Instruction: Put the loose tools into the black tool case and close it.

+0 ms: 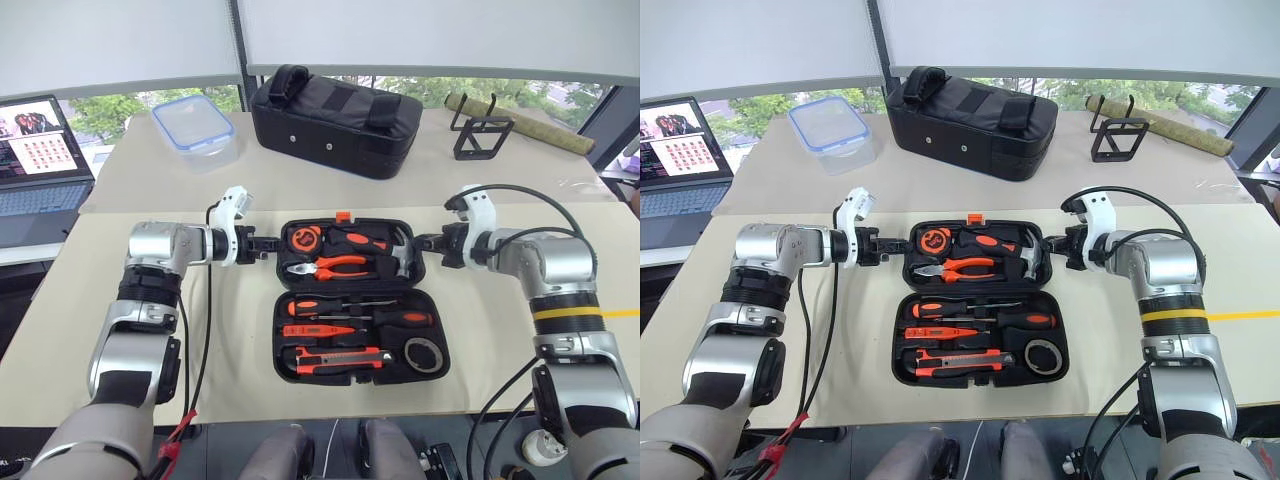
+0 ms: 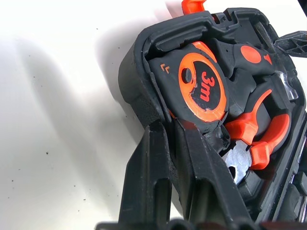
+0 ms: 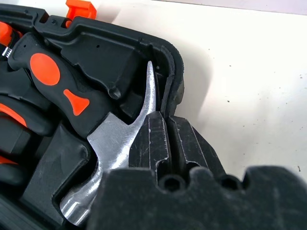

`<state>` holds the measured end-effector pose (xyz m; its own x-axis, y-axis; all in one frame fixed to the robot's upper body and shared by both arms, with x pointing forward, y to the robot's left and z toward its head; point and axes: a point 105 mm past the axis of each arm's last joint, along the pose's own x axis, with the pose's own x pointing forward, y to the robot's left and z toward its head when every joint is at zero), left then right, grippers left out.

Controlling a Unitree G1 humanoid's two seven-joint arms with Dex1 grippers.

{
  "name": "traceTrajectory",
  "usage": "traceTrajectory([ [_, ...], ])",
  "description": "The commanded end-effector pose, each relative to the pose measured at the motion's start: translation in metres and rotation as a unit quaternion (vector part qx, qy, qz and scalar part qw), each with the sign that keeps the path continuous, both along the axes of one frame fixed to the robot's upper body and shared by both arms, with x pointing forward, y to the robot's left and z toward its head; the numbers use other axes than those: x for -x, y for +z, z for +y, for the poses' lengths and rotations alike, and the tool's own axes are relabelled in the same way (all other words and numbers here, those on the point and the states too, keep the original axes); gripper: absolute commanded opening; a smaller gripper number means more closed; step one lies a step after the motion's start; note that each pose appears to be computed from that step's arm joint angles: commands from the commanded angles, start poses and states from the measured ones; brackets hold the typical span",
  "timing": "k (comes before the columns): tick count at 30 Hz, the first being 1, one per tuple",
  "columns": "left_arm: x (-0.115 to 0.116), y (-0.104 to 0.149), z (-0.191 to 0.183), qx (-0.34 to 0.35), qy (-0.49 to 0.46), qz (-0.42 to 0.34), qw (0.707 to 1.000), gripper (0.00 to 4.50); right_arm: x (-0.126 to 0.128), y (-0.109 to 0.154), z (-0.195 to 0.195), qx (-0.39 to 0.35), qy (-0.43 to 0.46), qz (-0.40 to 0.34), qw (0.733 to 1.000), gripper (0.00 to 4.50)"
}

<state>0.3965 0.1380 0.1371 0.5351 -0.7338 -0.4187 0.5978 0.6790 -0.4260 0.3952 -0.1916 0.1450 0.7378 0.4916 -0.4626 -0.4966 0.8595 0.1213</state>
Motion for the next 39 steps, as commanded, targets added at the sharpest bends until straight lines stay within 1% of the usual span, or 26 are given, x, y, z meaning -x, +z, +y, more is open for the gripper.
traceTrajectory([
  [1,-0.004,0.023,-0.019,0.021,-0.031,-0.073,0.997,0.02,-0.012,0.05,0.016,-0.005,0.029,-0.098,0.995,0.0],
  [5,-0.021,0.052,-0.024,0.027,-0.006,-0.172,0.985,0.02,-0.024,0.08,0.02,-0.002,0.025,-0.166,0.986,0.0],
  [9,-0.03,0.08,-0.031,0.035,-0.001,-0.257,0.966,0.02,-0.033,0.107,0.023,0.001,0.016,-0.235,0.972,0.0],
  [11,-0.031,0.088,-0.033,0.029,-0.008,-0.292,0.956,0.02,-0.034,0.115,0.022,0.02,0.014,-0.273,0.962,0.0],
  [12,-0.03,0.089,-0.035,0.021,-0.017,-0.309,0.951,0.02,-0.033,0.114,0.022,0.04,0.019,-0.292,0.955,0.0],
  [13,-0.028,0.088,-0.037,0.018,-0.026,-0.321,0.947,0.02,-0.031,0.111,0.023,0.057,0.026,-0.305,0.95,0.0],
  [15,-0.02,0.083,-0.039,0.012,-0.046,-0.335,0.941,0.02,-0.025,0.101,0.024,0.059,0.033,-0.309,0.949,0.0],
  [17,-0.013,0.074,-0.039,0.001,-0.059,-0.343,0.937,0.02,-0.018,0.09,0.024,0.059,0.035,-0.312,0.948,0.0],
  [19,-0.003,0.058,-0.037,-0.016,-0.066,-0.351,0.934,0.02,-0.009,0.077,0.023,0.073,0.035,-0.326,0.942,0.0],
  [22,0.009,0.046,-0.034,-0.033,-0.07,-0.365,0.928,0.02,0.002,0.066,0.022,0.088,0.033,-0.343,0.935,0.0],
  [25,0.023,0.034,-0.022,-0.042,-0.044,-0.373,0.926,0.02,0.021,0.054,0.02,0.117,0.031,-0.385,0.915,0.0],
  [26,0.029,0.033,-0.019,-0.038,-0.032,-0.372,0.927,0.02,0.03,0.052,0.019,0.121,0.033,-0.402,0.907,0.0],
  [28,0.041,0.032,-0.013,-0.029,-0.016,-0.364,0.931,0.02,0.045,0.052,0.016,0.115,0.035,-0.417,0.901,0.0],
  [29,0.05,0.032,-0.011,-0.027,-0.013,-0.361,0.932,0.0,0.056,0.052,0.015,0.108,0.042,-0.422,0.899,0.35],
  [30,0.058,0.032,-0.008,-0.024,-0.01,-0.355,0.934,0.37,0.069,0.052,0.015,0.103,0.054,-0.423,0.898,0.71],
  [31,0.067,0.031,-0.003,-0.024,-0.007,-0.347,0.938,0.74,0.083,0.052,0.015,0.098,0.065,-0.422,0.899,0.87],
  [32,0.076,0.03,0.001,-0.026,-0.006,-0.339,0.941,0.91,0.097,0.052,0.014,0.096,0.073,-0.418,0.9,1.19],
  [34,0.096,0.025,0.018,-0.031,-0.005,-0.303,0.953,1.65,0.123,0.049,0.007,0.104,0.091,-0.388,0.911,1.85],
  [35,0.109,0.024,0.029,-0.034,-0.015,-0.276,0.96,2.19,0.136,0.046,0.001,0.102,0.103,-0.359,0.922,2.28],
  [36,0.121,0.024,0.038,-0.036,-0.03,-0.252,0.967,2.45,0.148,0.044,-0.004,0.096,0.118,-0.329,0.932,2.29],
  [38,0.142,0.024,0.057,-0.046,-0.062,-0.2,0.977,3.32,0.172,0.04,-0.01,0.079,0.164,-0.261,0.948,2.29],
  [39,0.151,0.022,0.073,-0.059,-0.08,-0.163,0.982,3.61,0.191,0.032,-0.013,0.074,0.208,-0.205,0.954,2.29],
])
